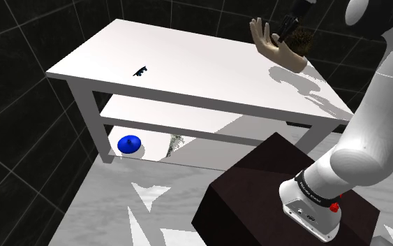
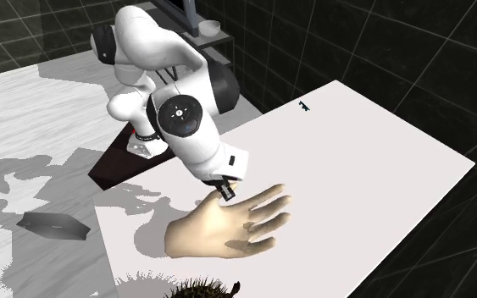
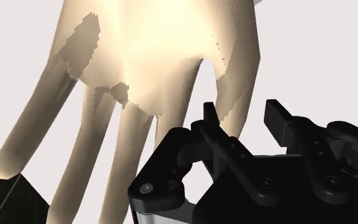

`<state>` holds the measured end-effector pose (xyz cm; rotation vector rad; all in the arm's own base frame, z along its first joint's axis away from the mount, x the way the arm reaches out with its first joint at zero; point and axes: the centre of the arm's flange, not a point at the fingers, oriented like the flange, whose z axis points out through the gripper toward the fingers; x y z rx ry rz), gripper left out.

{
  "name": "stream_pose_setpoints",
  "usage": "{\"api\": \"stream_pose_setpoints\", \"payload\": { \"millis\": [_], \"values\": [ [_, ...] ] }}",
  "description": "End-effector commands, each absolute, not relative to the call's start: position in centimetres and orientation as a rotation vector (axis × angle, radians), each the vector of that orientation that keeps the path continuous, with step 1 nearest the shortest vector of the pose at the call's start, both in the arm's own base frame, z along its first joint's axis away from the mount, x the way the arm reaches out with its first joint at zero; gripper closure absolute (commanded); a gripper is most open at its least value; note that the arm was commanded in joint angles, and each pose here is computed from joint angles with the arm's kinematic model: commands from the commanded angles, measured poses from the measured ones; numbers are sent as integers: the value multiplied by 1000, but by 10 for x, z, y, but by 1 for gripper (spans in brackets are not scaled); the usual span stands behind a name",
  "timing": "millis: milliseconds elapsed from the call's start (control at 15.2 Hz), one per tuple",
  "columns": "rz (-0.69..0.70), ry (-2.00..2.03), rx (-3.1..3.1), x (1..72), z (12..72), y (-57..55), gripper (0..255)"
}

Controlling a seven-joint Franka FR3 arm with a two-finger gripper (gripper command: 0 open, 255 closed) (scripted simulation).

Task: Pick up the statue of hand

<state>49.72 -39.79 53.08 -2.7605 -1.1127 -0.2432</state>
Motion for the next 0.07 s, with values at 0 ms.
{"api": "stream_pose_setpoints", "payload": {
  "millis": [0],
  "values": [
    [-246,-1114,-2762,497,536,-398,255]
  ]
}}
